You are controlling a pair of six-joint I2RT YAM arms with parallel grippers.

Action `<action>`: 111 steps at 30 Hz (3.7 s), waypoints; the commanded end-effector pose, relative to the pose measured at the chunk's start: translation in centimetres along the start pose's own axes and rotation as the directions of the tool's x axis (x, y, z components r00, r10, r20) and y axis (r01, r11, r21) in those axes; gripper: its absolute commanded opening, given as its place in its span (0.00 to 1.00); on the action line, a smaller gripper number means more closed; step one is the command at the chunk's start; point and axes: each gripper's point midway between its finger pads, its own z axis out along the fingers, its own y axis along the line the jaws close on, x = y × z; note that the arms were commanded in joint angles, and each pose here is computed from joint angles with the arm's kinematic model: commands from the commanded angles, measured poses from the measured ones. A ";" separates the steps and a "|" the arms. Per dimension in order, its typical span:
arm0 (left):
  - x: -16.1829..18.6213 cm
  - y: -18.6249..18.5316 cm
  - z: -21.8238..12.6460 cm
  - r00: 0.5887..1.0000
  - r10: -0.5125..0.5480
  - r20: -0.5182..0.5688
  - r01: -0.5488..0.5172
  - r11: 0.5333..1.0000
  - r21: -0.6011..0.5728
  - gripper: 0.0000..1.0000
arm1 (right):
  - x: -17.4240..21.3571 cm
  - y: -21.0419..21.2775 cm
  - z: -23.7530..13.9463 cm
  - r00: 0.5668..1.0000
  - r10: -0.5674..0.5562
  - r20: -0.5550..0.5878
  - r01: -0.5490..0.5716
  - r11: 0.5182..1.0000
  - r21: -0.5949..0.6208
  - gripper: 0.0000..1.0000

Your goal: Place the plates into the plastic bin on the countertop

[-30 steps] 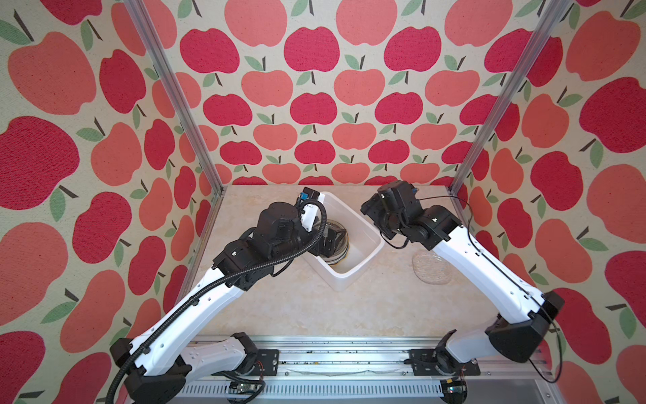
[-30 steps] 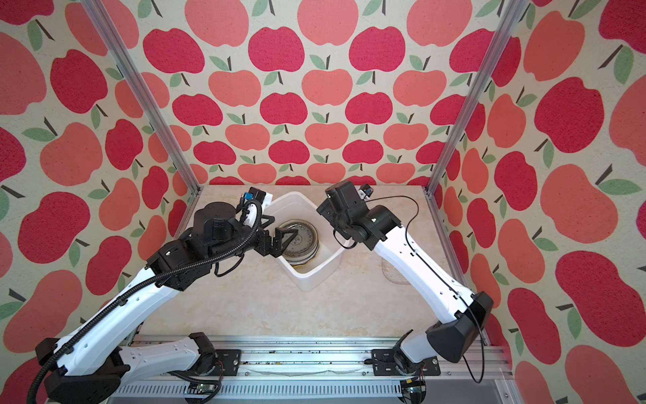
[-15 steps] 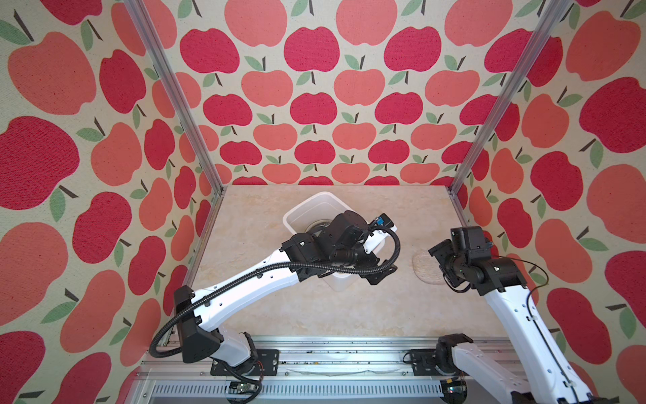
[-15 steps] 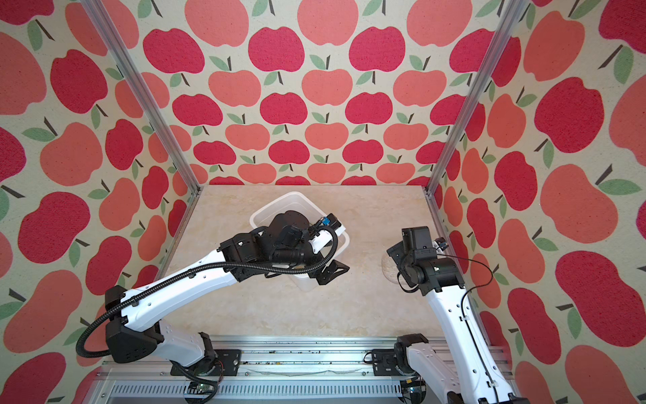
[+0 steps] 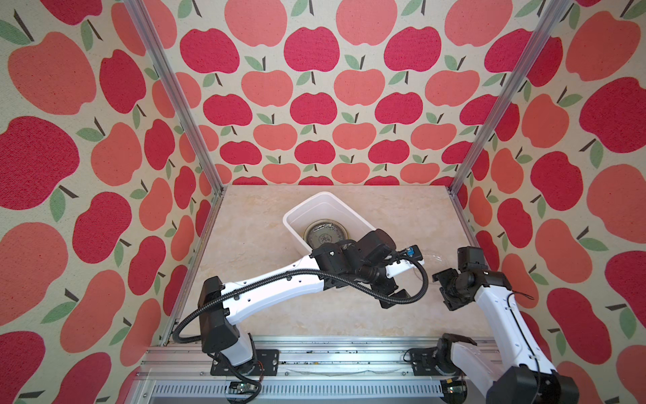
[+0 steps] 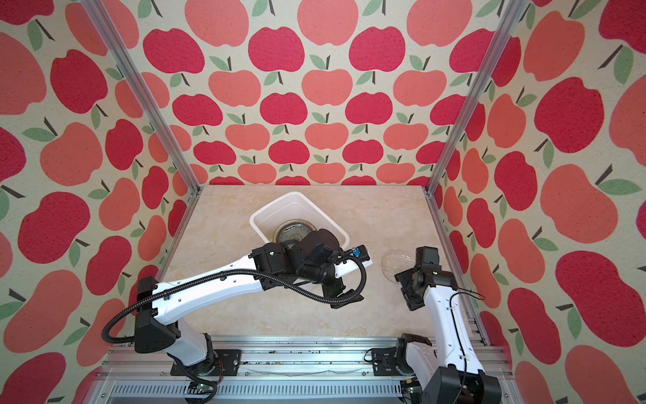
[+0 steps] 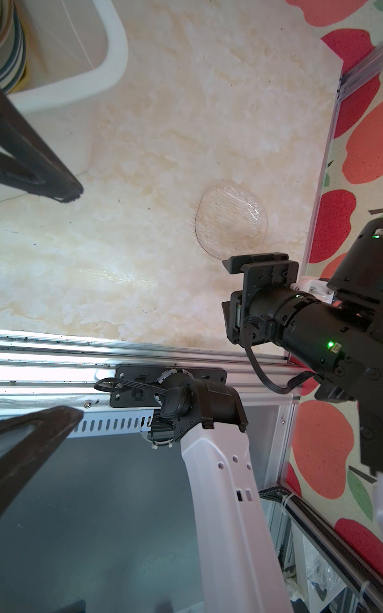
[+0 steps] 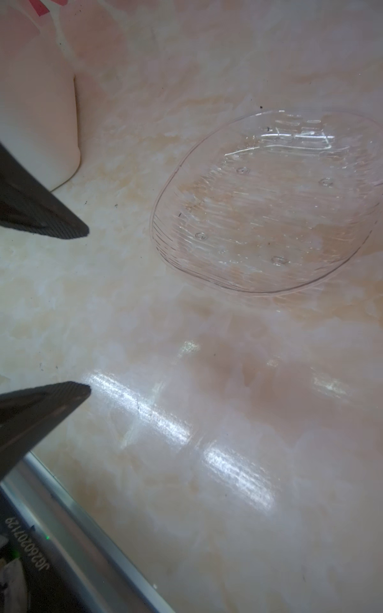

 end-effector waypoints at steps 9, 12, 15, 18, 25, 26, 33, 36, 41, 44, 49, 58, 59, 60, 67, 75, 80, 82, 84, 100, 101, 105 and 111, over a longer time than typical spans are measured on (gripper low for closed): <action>1.9 0.1 4.7 0.994 0.084 -0.075 -0.084 0.996 0.013 0.99 | -1.4 1.2 2.1 0.998 0.039 -0.058 -0.040 0.999 -0.031 0.66; 1.8 0.2 4.7 0.994 0.084 -0.073 -0.084 0.996 0.009 0.99 | -1.4 1.3 2.8 0.996 0.055 -0.071 -0.057 0.998 -0.037 0.63; 1.9 0.3 4.6 0.994 0.080 -0.070 -0.080 0.997 0.001 0.99 | -1.5 1.6 3.5 0.995 0.064 -0.082 -0.068 0.997 -0.042 0.59; 1.8 0.4 4.4 0.995 0.074 -0.062 -0.075 0.997 -0.012 0.99 | -1.6 1.7 4.2 0.993 0.066 -0.096 -0.069 0.997 -0.032 0.55; 1.7 0.9 3.8 0.996 0.065 -0.057 -0.067 0.997 -0.049 0.99 | -1.8 1.3 5.5 0.992 0.091 -0.090 -0.093 0.995 -0.023 0.44; 1.6 1.0 3.8 0.996 0.065 -0.056 -0.068 0.996 -0.053 0.99 | -1.7 1.3 5.8 0.991 0.099 -0.094 -0.102 0.994 -0.026 0.42; 1.6 1.2 3.4 0.997 0.058 -0.060 -0.062 0.996 -0.070 0.99 | -2.0 1.6 6.6 0.993 0.071 -0.092 -0.074 0.997 -0.035 0.33; 1.7 1.3 3.1 0.996 0.059 -0.061 -0.063 0.995 -0.079 0.99 | -2.3 1.7 6.8 0.995 0.044 -0.090 -0.047 0.998 -0.032 0.30; 1.6 1.5 2.8 0.996 0.061 -0.061 -0.067 0.994 -0.092 0.99 | -2.6 1.6 7.2 0.995 0.039 -0.091 -0.042 0.999 -0.031 0.26; 1.5 1.6 2.6 0.996 0.061 -0.060 -0.067 0.993 -0.098 0.99 | -2.7 1.5 7.3 0.995 0.041 -0.094 -0.045 0.998 -0.033 0.22; 1.0 1.7 2.3 0.997 0.056 -0.048 -0.061 0.992 -0.112 0.99 | -3.1 2.0 6.9 0.997 0.019 -0.079 -0.023 0.998 -0.051 0.12; -3.1 3.3 -1.8 0.994 0.031 0.101 -0.006 0.973 -0.232 0.99 | -4.6 4.4 1.4 0.997 -0.073 0.033 0.077 0.987 -0.140 0.00; -3.8 3.7 -2.9 0.990 0.025 0.135 0.012 0.964 -0.265 0.99 | -4.8 4.9 0.0 0.994 -0.087 0.059 0.096 0.983 -0.159 0.00; -4.6 4.2 -4.1 0.985 0.021 0.170 0.031 0.953 -0.301 0.99 | -5.1 5.4 -1.5 0.991 -0.098 0.086 0.112 0.978 -0.175 0.00; -5.4 8.8 -13.9 0.918 -0.045 0.395 0.243 0.850 -0.467 0.99 | -5.7 8.6 -10.9 0.959 -0.182 0.216 0.238 0.933 -0.271 0.00; 0.8 15.0 -22.2 0.823 -0.191 0.535 0.502 0.686 -0.527 0.99 | -1.8 15.0 -17.2 0.936 -0.301 0.182 0.351 0.829 -0.436 0.00; 5.5 17.3 -25.3 0.757 -0.290 0.586 0.630 0.562 -0.536 0.99 | 1.5 19.0 -18.7 0.934 -0.333 0.130 0.351 0.780 -0.518 0.00; 7.2 18.0 -26.1 0.726 -0.317 0.611 0.672 0.519 -0.528 0.99 | 3.0 20.4 -18.8 0.928 -0.356 0.113 0.359 0.766 -0.534 0.00; 9.0 18.6 -26.9 0.691 -0.349 0.633 0.714 0.468 -0.521 0.99 | 4.4 21.8 -18.7 0.916 -0.384 0.113 0.382 0.754 -0.535 0.00; 13.8 19.4 -29.0 0.525 -0.431 0.734 0.850 0.312 -0.424 0.99 | 17.1 30.4 -12.1 0.916 -0.400 -0.021 0.335 0.793 -0.509 0.00; 13.6 19.3 -29.0 0.523 -0.431 0.736 0.851 0.318 -0.418 0.99 | 17.8 30.7 -11.6 0.923 -0.385 -0.021 0.322 0.800 -0.507 0.00; 13.2 19.2 -29.0 0.513 -0.424 0.746 0.855 0.333 -0.398 0.99 | 20.1 30.9 -9.0 0.941 -0.336 -0.037 0.284 0.844 -0.456 0.00; 13.3 19.1 -28.6 0.496 -0.431 0.754 0.863 0.339 -0.374 0.99 | 23.3 30.9 -5.5 0.960 -0.272 -0.069 0.223 0.889 -0.400 0.00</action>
